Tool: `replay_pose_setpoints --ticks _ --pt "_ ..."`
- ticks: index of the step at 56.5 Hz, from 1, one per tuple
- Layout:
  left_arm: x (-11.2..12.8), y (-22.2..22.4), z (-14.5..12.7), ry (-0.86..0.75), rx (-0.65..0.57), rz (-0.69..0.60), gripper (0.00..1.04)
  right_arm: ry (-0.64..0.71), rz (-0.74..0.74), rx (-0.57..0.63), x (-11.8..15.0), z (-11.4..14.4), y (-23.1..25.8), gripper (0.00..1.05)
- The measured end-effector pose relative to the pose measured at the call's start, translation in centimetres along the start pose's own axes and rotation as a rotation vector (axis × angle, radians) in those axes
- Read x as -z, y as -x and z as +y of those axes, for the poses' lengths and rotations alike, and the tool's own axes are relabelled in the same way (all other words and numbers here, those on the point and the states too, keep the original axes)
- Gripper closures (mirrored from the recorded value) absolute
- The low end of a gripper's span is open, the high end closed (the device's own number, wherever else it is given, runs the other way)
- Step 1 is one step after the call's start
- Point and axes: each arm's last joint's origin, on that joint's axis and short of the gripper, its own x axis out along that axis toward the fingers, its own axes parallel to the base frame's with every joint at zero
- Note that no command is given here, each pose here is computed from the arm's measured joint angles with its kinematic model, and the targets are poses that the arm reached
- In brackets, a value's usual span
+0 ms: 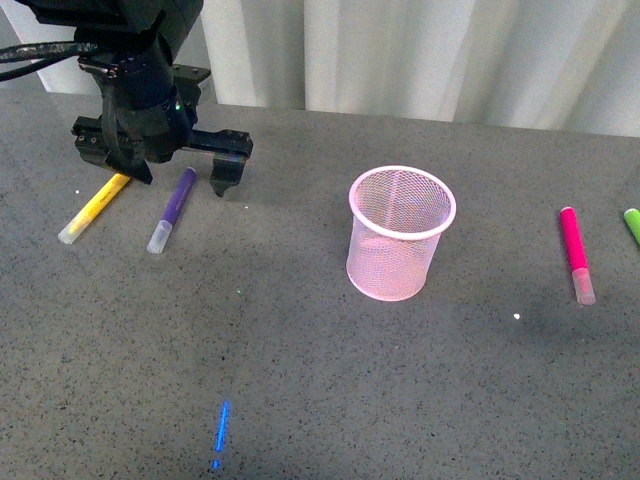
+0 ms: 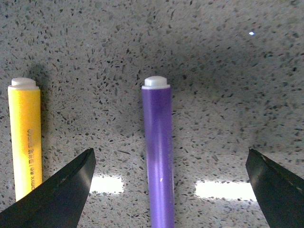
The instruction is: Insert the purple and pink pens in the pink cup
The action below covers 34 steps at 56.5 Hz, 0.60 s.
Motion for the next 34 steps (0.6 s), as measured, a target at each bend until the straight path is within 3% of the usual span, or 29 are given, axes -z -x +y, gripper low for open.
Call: replay_pose_setpoints --ticks 12,34 --pt "0.2 -0.6 0.1 -0.020 -0.009 0.011 0.07 0.000 0.000 0.000 0.0 0.0 0.0 0.07" --pt "0.1 -1.1 -1.0 -0.082 -0.021 -0.015 0.69 0.000 0.000 0.000 0.0 0.0 0.0 0.07"
